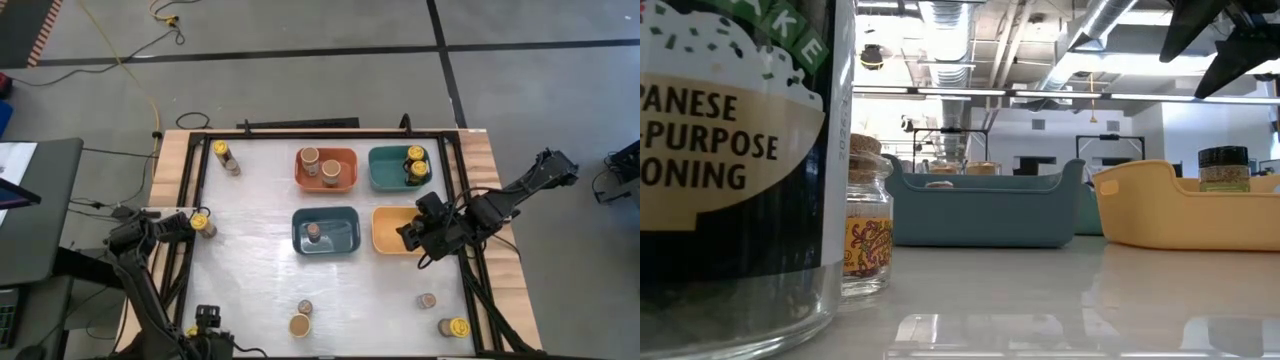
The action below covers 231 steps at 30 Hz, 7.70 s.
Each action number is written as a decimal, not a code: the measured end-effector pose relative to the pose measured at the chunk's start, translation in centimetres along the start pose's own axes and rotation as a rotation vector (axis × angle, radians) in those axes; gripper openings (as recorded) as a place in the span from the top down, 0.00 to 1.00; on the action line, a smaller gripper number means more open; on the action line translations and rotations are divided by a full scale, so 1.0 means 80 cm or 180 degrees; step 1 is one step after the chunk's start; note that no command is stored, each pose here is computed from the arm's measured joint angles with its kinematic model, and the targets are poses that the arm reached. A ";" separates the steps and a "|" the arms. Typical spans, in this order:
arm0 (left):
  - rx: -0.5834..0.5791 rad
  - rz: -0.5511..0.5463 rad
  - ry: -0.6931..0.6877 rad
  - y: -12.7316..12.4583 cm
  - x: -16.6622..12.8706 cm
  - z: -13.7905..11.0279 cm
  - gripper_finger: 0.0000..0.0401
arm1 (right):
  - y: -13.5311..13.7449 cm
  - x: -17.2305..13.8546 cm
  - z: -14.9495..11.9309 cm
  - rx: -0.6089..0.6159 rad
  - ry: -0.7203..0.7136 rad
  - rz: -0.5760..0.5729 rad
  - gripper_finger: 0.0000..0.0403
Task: Sort spices by type
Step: Put the black spice bottle into the yellow bin
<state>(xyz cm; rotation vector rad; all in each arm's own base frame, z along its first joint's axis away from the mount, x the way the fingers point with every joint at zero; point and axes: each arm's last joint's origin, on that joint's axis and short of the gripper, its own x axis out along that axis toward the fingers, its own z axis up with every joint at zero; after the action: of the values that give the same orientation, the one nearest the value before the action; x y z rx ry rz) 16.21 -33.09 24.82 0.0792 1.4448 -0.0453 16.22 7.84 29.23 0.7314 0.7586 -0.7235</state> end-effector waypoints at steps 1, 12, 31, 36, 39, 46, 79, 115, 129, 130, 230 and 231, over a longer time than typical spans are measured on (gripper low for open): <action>0.0002 0.0009 0.0018 0.001 0.003 -0.001 0.18 | 0.000 0.000 0.000 0.0001 0.0000 0.0000 0.01; 0.0082 -0.0030 0.0034 0.000 0.015 -0.003 0.36 | 0.000 0.000 0.000 0.0025 0.0000 0.0000 0.01; -0.0567 -0.0180 -0.0106 0.072 -0.049 0.028 0.51 | 0.004 0.001 -0.001 -0.0088 -0.0009 0.0072 0.01; -0.1024 -0.0261 -0.0367 0.142 -0.088 0.057 0.51 | 0.011 0.011 -0.010 -0.0264 -0.0144 0.0094 0.01; -0.1206 -0.0285 -0.0497 0.187 -0.100 0.078 0.51 | 0.018 0.023 -0.025 -0.0328 -0.0274 0.0170 0.01; -0.1313 -0.0355 -0.0588 0.269 -0.104 0.128 0.51 | 0.069 0.033 -0.064 -0.0894 -0.1138 0.0911 0.01; -0.2363 -0.0451 -0.1382 0.377 -0.118 0.295 0.51 | 0.154 0.129 -0.034 -0.2094 -0.2115 0.0301 0.07; -0.2244 -0.0407 -0.1709 0.383 -0.122 0.305 0.29 | 0.136 0.107 -0.049 -0.1964 -0.1843 0.0336 0.61; -0.1932 -0.0345 -0.2016 0.396 -0.144 0.301 0.07 | 0.101 0.063 -0.052 -0.1393 -0.1562 0.0434 0.61; -0.1918 -0.0214 -0.2119 0.391 -0.153 0.296 0.07 | 0.098 0.059 -0.052 -0.1318 -0.1536 0.0453 0.61; -0.0977 -0.0486 -0.5149 0.338 -0.056 0.103 0.11 | 0.234 0.075 0.084 -0.1260 -0.2660 0.2002 0.61; -0.0977 -0.0485 -0.5146 0.338 -0.055 0.103 0.12 | 0.233 0.076 0.084 -0.1267 -0.2655 0.1996 0.61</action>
<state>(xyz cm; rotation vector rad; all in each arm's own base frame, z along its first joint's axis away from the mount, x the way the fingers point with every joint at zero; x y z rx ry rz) 25.97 -6.91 30.96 -0.2761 -0.1725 -0.0012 36.28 10.81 33.63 0.2204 -0.1108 -0.2327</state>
